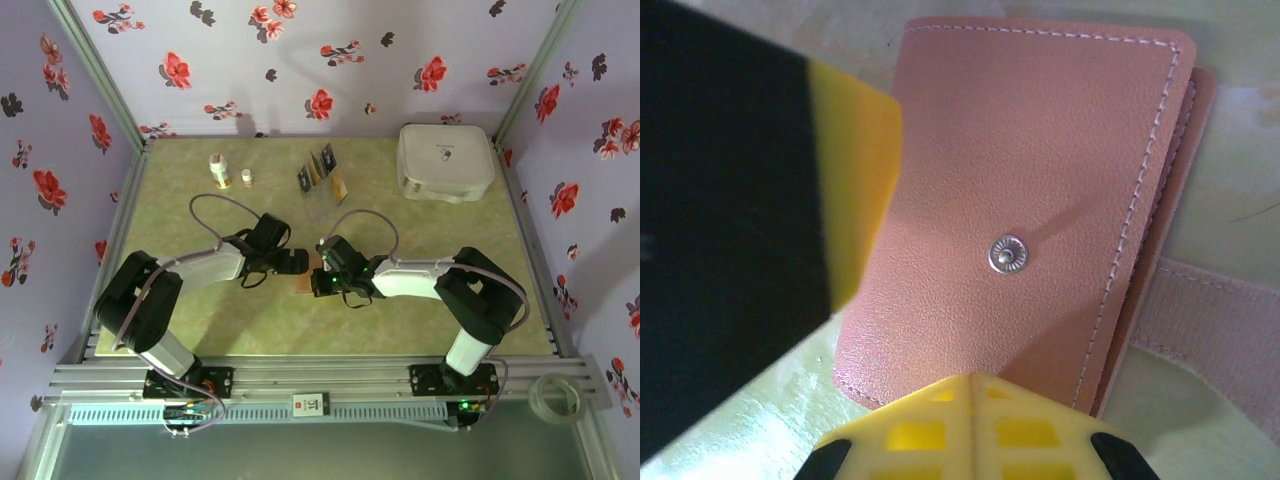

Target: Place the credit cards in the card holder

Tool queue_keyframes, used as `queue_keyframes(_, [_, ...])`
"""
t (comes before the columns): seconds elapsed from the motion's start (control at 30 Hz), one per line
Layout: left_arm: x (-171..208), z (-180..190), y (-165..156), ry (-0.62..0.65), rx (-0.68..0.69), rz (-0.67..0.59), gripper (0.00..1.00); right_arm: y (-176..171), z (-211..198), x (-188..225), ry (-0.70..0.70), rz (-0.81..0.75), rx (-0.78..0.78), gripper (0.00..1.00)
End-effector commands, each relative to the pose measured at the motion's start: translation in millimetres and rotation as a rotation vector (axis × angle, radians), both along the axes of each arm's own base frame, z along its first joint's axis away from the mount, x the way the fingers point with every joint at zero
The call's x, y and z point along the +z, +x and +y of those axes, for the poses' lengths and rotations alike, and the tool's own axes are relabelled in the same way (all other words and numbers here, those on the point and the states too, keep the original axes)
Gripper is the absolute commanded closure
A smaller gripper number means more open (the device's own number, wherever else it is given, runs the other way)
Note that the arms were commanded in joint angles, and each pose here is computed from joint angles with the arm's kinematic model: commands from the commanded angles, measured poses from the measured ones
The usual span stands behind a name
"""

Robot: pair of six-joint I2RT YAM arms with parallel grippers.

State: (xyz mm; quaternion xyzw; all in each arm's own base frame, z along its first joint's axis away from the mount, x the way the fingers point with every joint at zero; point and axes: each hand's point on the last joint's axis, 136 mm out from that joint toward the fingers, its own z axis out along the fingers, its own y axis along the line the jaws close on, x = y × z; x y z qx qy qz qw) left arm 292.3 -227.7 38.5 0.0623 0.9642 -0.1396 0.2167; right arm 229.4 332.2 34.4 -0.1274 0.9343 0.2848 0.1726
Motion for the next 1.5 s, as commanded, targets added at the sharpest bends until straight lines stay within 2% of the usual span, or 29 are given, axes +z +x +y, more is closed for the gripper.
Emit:
queue_keyframes(0.0, [-1,-1,9,0.052,-0.013,-0.038,0.0,0,-2,-6,0.003,0.019,-0.013,1.0])
queue_keyframes(0.23, [-17,20,6,0.158,0.041,-0.034,0.0,7,-2,14,0.022,0.004,-0.015,1.0])
queue_keyframes(0.37, [-23,25,2,0.199,0.049,-0.029,0.0,18,-13,40,0.038,-0.03,-0.05,0.88])
queue_keyframes(0.43, [-26,27,1,0.212,0.053,-0.028,0.0,25,-23,51,0.028,-0.053,-0.082,0.78])
queue_keyframes(0.73, [-32,34,-3,0.275,0.064,-0.04,0.0,42,-59,62,-0.106,-0.084,-0.155,0.62])
queue_keyframes(1.0, [-32,35,-4,0.273,0.076,-0.044,0.0,48,-65,53,-0.216,-0.075,-0.142,0.61])
queue_keyframes(1.13, [-33,36,-4,0.276,0.075,-0.041,0.0,49,-59,45,-0.224,-0.049,-0.12,0.63])
queue_keyframes(1.47, [-35,35,-4,0.279,0.075,-0.04,0.0,52,-50,33,-0.222,-0.027,-0.103,0.75])
